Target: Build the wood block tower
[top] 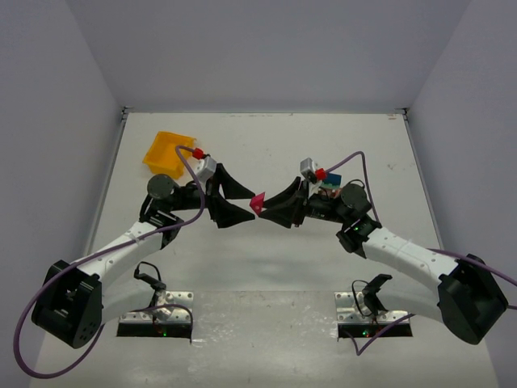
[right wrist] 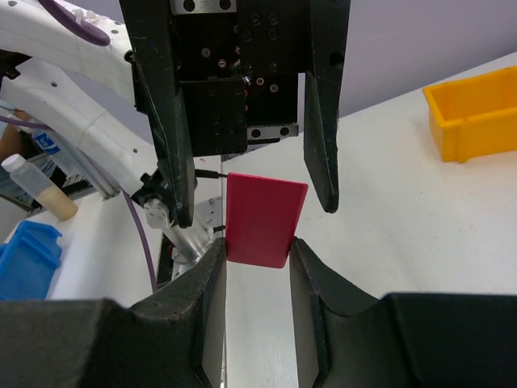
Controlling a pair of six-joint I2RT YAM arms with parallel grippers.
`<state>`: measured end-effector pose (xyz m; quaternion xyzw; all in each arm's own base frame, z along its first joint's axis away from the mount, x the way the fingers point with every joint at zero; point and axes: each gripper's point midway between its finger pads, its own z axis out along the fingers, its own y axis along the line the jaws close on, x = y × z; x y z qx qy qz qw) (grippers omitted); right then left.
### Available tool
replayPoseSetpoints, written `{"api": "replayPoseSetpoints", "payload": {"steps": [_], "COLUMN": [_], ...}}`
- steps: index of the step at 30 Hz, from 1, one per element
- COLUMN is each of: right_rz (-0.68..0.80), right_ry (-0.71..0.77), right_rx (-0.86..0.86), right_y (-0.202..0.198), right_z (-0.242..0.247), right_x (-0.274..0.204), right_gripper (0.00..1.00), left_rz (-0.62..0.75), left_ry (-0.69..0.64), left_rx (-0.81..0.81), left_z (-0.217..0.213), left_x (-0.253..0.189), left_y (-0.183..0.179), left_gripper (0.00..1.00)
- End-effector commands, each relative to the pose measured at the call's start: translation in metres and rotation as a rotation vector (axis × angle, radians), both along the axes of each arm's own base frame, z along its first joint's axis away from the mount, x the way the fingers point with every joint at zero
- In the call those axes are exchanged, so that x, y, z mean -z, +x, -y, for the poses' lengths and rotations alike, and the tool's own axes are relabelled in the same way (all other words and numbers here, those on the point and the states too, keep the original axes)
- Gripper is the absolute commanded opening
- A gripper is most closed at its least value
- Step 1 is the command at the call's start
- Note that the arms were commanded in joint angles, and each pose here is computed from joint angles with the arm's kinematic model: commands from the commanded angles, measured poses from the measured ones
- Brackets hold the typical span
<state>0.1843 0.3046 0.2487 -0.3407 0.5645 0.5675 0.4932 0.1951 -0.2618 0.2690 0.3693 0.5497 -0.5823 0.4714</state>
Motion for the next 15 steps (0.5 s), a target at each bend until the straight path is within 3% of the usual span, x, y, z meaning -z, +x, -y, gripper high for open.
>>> {"api": "replayPoseSetpoints", "payload": {"steps": [1,6,10,15], "right_rz": [0.067,0.049,0.049,0.081], "right_ry": [0.055,0.041,0.045,0.074], "right_rx": [0.002,0.004,0.037,0.049], "right_y": [0.005,0.008,0.015,0.015], "right_z": [-0.002,-0.005,-0.004,-0.002], "right_x": [-0.024,-0.017,-0.015,-0.022], "right_gripper": [0.17,0.17,0.17,0.17], "left_rz": [0.078,0.077,0.079,0.083], "left_ry": [-0.037,-0.052,-0.053,-0.051], "left_rx": [0.014,0.003,0.004,0.005], "left_z": [0.002,0.000,0.000,0.000], "left_x": [-0.018,-0.020,-0.020,-0.019], "left_y": [-0.005,-0.007,-0.008,-0.008], "left_gripper": [0.64,0.61,0.50,0.49]}}
